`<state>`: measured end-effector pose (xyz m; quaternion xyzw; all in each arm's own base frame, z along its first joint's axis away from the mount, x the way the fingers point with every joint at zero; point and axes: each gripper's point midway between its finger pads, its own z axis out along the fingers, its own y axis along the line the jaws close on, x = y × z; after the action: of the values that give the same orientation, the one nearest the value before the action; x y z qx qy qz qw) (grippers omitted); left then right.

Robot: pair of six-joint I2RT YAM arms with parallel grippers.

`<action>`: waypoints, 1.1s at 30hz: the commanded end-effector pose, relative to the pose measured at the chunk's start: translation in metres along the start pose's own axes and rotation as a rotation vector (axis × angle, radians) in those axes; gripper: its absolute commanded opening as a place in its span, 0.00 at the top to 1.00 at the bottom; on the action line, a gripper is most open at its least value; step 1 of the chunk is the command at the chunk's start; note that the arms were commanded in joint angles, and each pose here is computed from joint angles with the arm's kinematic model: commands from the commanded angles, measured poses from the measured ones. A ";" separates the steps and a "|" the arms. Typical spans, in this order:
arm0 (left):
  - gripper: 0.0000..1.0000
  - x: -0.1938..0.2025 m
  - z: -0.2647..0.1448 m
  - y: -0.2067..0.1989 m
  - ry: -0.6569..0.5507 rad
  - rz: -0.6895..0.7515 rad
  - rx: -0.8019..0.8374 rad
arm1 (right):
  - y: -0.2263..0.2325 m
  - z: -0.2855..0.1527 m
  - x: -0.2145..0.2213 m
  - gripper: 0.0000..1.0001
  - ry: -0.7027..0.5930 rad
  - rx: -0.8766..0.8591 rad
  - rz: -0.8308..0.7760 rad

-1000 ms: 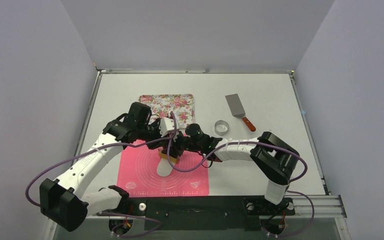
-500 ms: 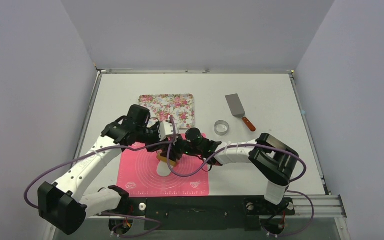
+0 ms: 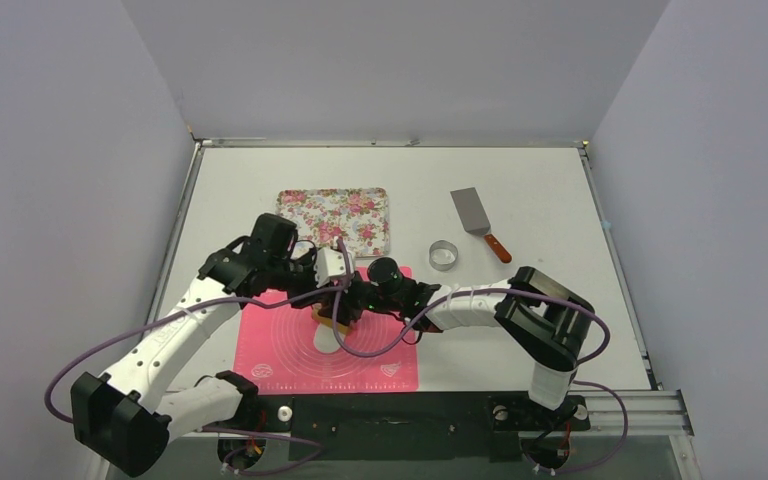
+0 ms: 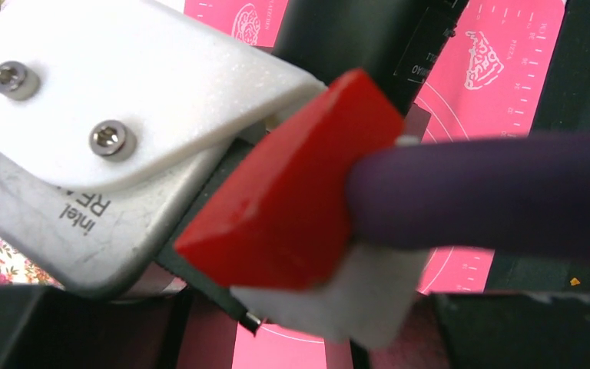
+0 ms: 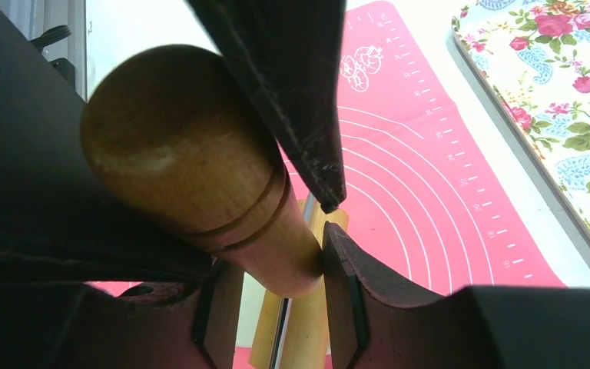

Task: Roll out the dumpling wrappers from the dough
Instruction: Flatten out the dough on the work surface.

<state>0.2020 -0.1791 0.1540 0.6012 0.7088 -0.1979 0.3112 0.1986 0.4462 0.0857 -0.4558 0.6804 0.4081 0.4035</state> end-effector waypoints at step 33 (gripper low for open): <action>1.00 -0.006 -0.009 -0.085 -0.072 -0.031 0.301 | 0.032 -0.016 0.035 1.00 0.257 0.036 0.141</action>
<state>0.1826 -0.1708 0.1595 0.5898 0.7175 -0.2062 0.3080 0.1820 0.4441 0.0902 -0.4590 0.7050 0.3886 0.3759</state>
